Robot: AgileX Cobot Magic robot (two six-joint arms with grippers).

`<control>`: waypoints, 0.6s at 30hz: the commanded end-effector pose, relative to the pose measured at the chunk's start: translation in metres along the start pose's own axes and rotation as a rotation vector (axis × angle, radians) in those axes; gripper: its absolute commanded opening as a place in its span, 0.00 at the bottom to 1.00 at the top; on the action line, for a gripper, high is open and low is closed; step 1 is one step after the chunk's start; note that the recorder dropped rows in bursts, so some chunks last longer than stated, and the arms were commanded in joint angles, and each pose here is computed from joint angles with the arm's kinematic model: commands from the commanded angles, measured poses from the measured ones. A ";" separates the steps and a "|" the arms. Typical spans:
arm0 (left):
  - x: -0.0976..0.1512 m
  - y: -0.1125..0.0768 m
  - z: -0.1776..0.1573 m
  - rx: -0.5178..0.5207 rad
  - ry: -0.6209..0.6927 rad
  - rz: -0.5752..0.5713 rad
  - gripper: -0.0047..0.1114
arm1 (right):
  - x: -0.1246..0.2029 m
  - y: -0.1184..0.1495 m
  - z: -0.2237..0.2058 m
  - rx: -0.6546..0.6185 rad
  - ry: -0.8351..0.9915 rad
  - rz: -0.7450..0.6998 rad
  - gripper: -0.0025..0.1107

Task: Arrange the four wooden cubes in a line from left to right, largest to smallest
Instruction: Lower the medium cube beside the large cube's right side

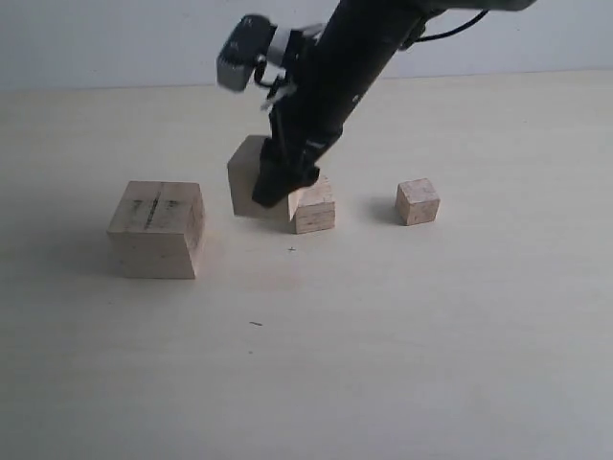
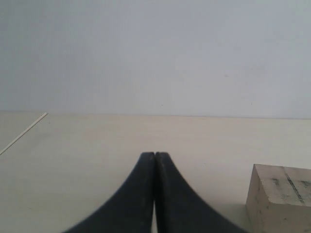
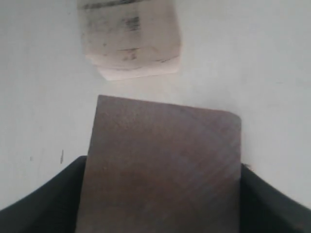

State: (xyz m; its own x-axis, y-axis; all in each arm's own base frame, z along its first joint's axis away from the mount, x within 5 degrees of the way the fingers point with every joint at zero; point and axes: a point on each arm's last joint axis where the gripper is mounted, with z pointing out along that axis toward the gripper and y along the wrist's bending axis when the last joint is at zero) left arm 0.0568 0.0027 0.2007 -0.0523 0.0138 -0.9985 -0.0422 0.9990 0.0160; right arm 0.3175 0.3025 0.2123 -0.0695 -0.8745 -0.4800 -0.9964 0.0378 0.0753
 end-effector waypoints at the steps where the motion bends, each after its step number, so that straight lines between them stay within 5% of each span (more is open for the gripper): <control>1: -0.001 0.000 -0.001 -0.001 -0.009 -0.008 0.06 | -0.004 0.020 0.027 -0.021 0.004 -0.111 0.02; 18: -0.001 0.000 -0.001 -0.001 -0.009 -0.008 0.06 | -0.003 0.006 0.110 0.010 0.031 -0.233 0.02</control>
State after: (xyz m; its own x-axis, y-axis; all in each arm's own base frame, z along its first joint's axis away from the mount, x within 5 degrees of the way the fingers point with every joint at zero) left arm 0.0568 0.0027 0.2007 -0.0523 0.0138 -0.9985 -0.0422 0.9990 0.0160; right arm 0.3030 0.3551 0.1217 0.1421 -0.8809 -0.4515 -0.9889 -0.1460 -0.0265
